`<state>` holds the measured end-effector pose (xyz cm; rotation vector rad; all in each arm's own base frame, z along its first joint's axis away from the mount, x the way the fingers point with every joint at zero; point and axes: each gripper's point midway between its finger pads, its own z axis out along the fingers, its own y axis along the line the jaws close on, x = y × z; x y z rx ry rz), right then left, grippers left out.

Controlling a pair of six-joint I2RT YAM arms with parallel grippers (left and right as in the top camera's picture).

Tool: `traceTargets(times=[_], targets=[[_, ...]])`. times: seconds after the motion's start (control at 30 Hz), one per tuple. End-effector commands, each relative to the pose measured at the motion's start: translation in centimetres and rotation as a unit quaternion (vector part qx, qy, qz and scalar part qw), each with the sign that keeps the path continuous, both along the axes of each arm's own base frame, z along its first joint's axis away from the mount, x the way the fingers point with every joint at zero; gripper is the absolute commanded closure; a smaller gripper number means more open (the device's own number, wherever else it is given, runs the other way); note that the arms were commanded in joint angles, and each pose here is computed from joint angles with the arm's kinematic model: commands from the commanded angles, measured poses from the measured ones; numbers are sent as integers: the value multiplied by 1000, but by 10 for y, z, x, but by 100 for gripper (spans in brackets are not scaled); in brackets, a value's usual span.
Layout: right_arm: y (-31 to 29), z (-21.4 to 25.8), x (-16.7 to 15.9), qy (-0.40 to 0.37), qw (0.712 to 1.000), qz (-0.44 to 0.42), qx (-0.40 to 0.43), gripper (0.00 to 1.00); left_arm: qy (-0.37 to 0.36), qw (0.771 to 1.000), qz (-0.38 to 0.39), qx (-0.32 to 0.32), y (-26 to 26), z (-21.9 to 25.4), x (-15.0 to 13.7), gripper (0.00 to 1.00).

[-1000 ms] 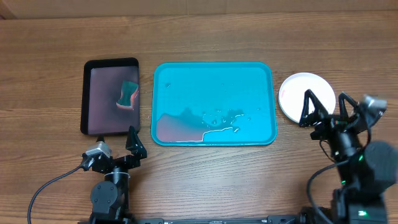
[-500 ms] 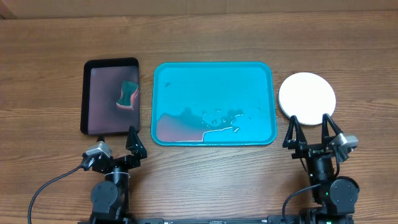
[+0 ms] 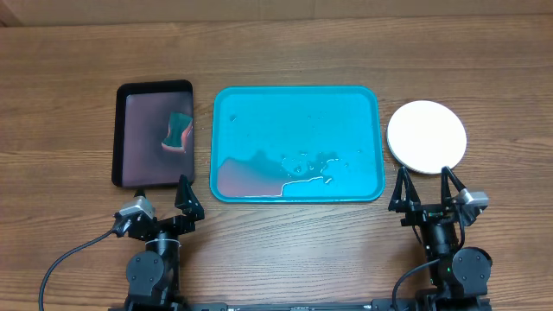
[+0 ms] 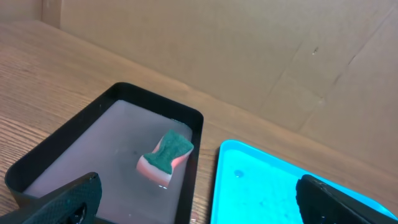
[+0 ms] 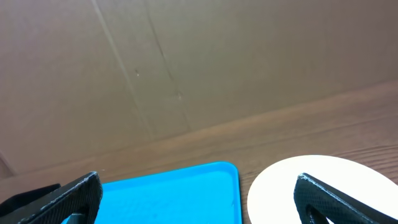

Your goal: Clean dirty plates on tray and stack at the side

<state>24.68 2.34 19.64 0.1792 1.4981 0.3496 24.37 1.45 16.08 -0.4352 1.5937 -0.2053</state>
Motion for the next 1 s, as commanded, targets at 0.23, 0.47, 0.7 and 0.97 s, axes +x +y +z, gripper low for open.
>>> traceTargets(times=[0.23,0.47,0.7,0.97], targets=[[-2,52,-12,-115,993,-6,5,0,-6,1000,6,-7,2,1,0,0],[-3,49,-11,-108,994,-8,4,0,-6,1000,6,-7,2,1,0,0],[-8,-12,-1,17,1000,-24,-7,0,-6,1000,6,-7,2,1,0,0],[4,-27,-2,47,999,10,-8,0,-6,1000,6,-7,2,1,0,0]])
